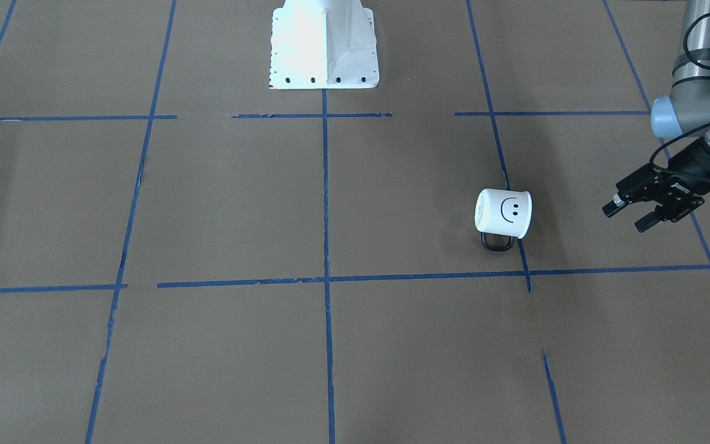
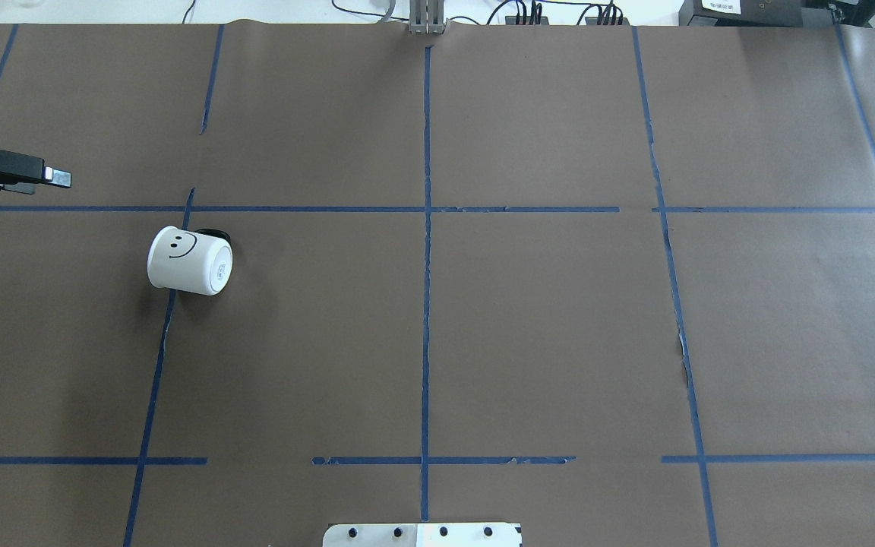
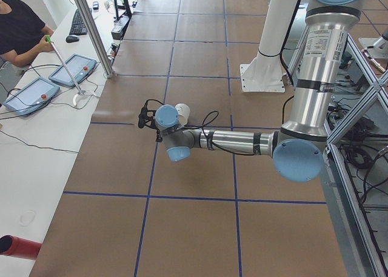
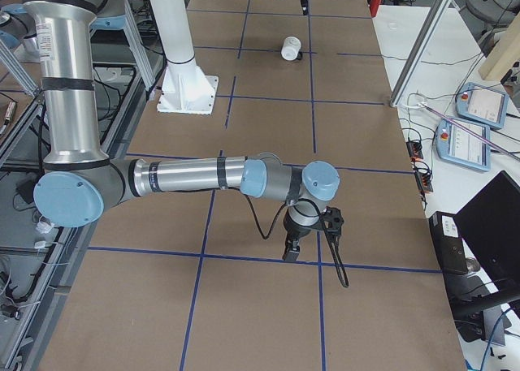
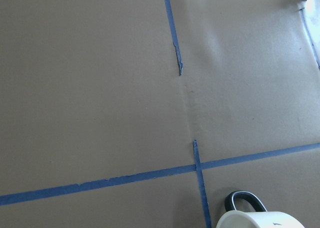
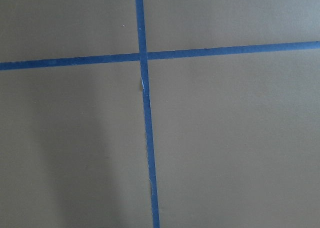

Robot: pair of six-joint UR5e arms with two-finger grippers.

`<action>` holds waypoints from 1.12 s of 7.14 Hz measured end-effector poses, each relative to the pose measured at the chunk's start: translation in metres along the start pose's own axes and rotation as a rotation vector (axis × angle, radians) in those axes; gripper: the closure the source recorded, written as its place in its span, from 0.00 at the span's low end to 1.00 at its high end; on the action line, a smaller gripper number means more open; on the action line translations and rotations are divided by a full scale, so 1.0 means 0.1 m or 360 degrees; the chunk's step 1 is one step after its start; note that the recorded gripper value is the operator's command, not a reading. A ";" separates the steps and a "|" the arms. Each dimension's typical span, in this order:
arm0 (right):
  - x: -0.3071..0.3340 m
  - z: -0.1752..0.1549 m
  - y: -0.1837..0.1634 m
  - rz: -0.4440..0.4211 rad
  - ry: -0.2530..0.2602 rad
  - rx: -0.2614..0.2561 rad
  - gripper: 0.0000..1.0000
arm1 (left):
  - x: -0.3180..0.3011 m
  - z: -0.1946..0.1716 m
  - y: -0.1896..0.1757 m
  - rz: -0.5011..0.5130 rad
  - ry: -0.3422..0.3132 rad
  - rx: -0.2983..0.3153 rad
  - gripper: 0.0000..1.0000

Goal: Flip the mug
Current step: 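Move the left gripper toward the white mug lying on its side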

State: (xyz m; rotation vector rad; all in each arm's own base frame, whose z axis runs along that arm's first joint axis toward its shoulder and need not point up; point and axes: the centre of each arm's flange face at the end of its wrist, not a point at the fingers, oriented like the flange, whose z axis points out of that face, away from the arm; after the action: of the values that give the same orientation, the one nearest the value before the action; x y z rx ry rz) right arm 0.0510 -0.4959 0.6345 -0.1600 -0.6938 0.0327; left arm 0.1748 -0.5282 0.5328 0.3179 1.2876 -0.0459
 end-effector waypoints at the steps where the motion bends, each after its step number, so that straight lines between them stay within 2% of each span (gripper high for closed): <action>1: 0.00 0.00 0.00 0.0000 0.0000 0.0000 0.00 | -0.03 0.06 0.03 -0.0061 0.0046 0.0006 0.00; 4: 0.00 0.00 0.00 0.0000 0.0000 0.0000 0.00 | -0.09 0.16 0.20 -0.0236 0.0203 0.0036 0.00; 6: 0.00 0.00 0.00 0.0000 0.0000 0.0000 0.00 | 0.05 0.34 0.35 -0.0354 0.0308 0.0119 0.00; 8: 0.00 0.00 0.00 0.0000 0.0000 0.0000 0.00 | 0.17 0.57 0.51 -0.0383 0.0401 0.0215 0.00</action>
State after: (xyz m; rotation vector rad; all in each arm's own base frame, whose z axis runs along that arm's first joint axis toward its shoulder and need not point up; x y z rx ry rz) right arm 0.0510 -0.4959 0.6345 -0.1600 -0.6938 0.0327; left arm 0.2436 -0.4912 0.5410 0.2888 1.5719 -0.3064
